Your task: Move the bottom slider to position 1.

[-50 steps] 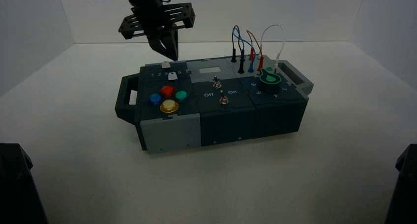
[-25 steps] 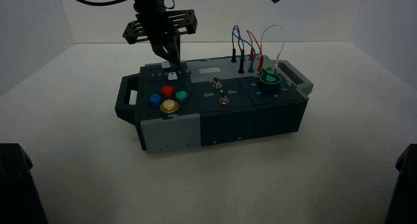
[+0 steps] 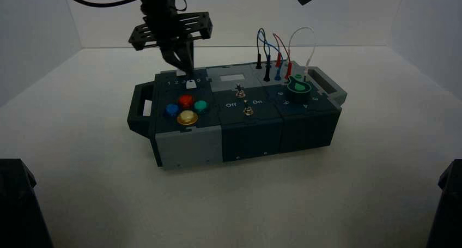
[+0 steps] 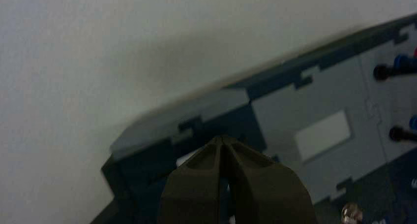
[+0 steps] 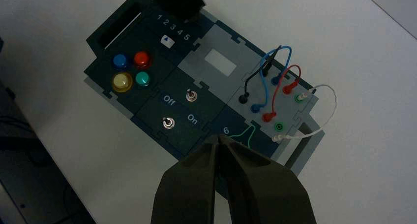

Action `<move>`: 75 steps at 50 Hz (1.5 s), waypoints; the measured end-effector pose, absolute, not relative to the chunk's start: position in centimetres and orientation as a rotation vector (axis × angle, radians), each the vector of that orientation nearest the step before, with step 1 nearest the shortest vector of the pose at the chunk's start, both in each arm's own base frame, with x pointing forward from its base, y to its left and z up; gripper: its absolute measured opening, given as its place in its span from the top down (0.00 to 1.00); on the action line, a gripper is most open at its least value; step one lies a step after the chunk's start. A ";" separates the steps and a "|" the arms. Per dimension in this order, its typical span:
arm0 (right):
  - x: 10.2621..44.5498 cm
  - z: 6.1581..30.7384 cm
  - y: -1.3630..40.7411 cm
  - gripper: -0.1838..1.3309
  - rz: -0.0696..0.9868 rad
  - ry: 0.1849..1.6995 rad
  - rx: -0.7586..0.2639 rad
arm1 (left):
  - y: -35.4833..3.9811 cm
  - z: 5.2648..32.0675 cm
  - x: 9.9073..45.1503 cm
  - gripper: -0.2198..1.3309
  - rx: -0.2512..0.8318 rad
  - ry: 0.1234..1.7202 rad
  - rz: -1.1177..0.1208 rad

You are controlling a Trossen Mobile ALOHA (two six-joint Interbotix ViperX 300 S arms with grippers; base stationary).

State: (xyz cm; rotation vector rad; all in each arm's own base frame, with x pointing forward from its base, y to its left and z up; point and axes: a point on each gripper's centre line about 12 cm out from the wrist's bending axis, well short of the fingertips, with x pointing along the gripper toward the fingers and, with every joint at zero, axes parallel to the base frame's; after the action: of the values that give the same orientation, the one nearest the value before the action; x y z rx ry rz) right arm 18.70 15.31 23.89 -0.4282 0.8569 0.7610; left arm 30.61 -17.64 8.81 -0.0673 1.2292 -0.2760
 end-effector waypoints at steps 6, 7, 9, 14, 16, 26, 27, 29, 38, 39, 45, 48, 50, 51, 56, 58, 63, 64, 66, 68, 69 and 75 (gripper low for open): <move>18.7 23.9 15.3 0.97 0.762 0.856 -0.430 | -17.2 9.0 30.1 0.96 -0.067 1.239 -0.271; 18.7 23.9 15.3 0.97 0.761 0.857 -0.428 | -17.1 9.0 30.0 0.96 -0.067 1.242 -0.269; 18.7 23.8 15.3 0.97 0.762 0.858 -0.430 | -16.9 9.1 30.0 0.96 -0.066 1.241 -0.268; 18.7 23.9 15.3 0.97 0.762 0.856 -0.430 | -16.4 9.4 29.8 0.96 -0.071 1.237 -0.260; 18.7 23.9 15.3 0.97 0.762 0.858 -0.430 | -16.1 9.5 29.8 0.96 -0.076 1.235 -0.253; 18.7 23.9 15.3 0.97 0.763 0.857 -0.431 | -15.0 9.5 29.8 0.96 -0.088 1.235 -0.229; 18.7 23.9 15.3 0.97 0.764 0.857 -0.434 | -15.0 9.5 29.8 0.97 -0.089 1.234 -0.229; 18.7 23.9 15.3 0.97 0.763 0.857 -0.433 | -15.0 9.6 29.8 0.96 -0.088 1.232 -0.231; 18.7 23.8 15.3 0.97 0.763 0.861 -0.436 | -14.9 9.8 29.8 0.96 -0.091 1.228 -0.230; 18.6 23.8 15.3 0.97 0.765 0.861 -0.436 | -14.9 9.8 29.8 0.96 -0.091 1.228 -0.230; 18.6 23.8 15.3 0.97 0.766 0.863 -0.438 | -14.9 9.8 29.8 0.97 -0.094 1.232 -0.229; 18.6 23.8 15.3 0.97 0.764 0.864 -0.436 | -15.0 9.8 29.7 0.97 -0.094 1.234 -0.230; 18.6 23.8 15.2 0.97 0.764 0.863 -0.439 | -15.0 9.8 29.7 0.96 -0.095 1.235 -0.230; 18.6 23.8 15.3 0.97 0.766 0.863 -0.438 | -15.1 9.8 29.7 0.97 -0.095 1.236 -0.232; 18.6 23.8 15.3 0.97 0.764 0.864 -0.436 | -16.1 10.1 29.5 0.97 -0.091 1.236 -0.254; 18.6 23.8 15.3 0.97 0.766 0.863 -0.440 | -16.6 10.3 29.5 0.96 -0.089 1.231 -0.267; 18.6 23.8 15.3 0.97 0.766 0.863 -0.438 | -17.9 10.8 29.5 0.97 -0.082 1.217 -0.298; 18.6 23.8 15.3 0.97 0.765 0.863 -0.439 | -18.0 10.9 29.7 0.96 -0.084 1.213 -0.299; 18.6 23.8 15.3 0.97 0.766 0.863 -0.440 | -18.2 10.9 29.8 0.96 -0.082 1.215 -0.302; 18.6 23.8 15.3 0.97 0.765 0.863 -0.439 | -18.3 10.8 29.9 0.96 -0.080 1.213 -0.302; 18.6 23.8 15.2 0.97 0.764 0.865 -0.438 | -18.4 10.7 30.0 0.97 -0.081 1.216 -0.301; 18.6 23.8 15.3 0.97 0.766 0.865 -0.439 | -18.2 9.7 30.1 0.96 -0.077 1.242 -0.288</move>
State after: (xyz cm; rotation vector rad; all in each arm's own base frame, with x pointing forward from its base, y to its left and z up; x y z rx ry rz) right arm 18.59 15.28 23.81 -0.4389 0.8645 0.7661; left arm 30.08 -18.23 9.74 -0.0771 1.2418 -0.2876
